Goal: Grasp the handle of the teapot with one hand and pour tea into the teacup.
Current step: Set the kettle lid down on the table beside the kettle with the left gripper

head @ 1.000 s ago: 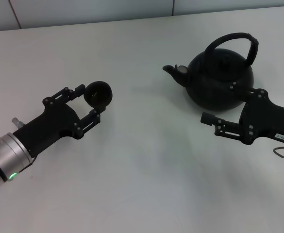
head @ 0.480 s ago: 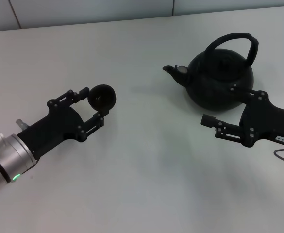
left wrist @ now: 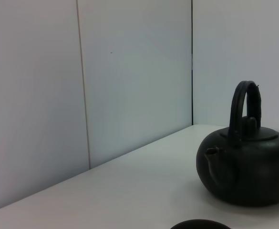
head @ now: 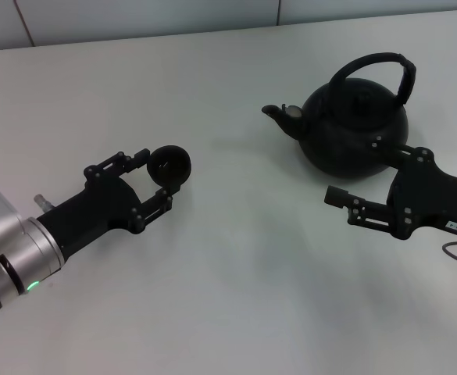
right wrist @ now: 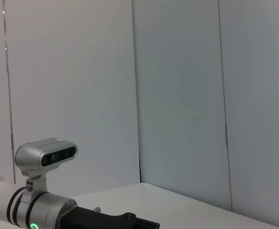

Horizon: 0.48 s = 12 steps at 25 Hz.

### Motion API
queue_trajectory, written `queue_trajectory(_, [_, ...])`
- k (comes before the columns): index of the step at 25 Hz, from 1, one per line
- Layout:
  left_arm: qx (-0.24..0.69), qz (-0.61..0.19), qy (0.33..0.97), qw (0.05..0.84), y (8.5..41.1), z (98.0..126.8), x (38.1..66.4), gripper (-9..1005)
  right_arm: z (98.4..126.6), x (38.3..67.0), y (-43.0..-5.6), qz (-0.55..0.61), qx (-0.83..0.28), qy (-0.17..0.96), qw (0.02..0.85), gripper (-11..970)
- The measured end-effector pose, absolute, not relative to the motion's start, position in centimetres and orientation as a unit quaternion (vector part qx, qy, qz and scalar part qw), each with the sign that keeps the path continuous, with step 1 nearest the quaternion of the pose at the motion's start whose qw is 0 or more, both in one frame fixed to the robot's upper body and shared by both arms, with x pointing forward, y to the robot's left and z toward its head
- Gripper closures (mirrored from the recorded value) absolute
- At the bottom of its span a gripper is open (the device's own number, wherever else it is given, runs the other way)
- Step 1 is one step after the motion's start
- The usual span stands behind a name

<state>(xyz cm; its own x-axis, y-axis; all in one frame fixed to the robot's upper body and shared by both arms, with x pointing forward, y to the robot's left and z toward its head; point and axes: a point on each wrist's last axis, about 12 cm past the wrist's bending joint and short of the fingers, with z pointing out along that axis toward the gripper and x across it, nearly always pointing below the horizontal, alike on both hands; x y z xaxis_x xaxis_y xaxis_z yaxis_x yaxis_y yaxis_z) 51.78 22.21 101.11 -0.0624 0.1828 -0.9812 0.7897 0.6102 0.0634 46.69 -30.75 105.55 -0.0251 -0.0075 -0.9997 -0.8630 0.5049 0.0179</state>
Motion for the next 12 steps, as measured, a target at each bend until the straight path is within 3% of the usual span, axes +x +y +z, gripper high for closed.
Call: queue_trajectory(12, [0.365, -0.242, 0.690, 0.576, 22.03, 100.73, 52.06, 359, 105.57, 46.62, -30.77, 0.355, -0.350, 0.621, 0.605, 254])
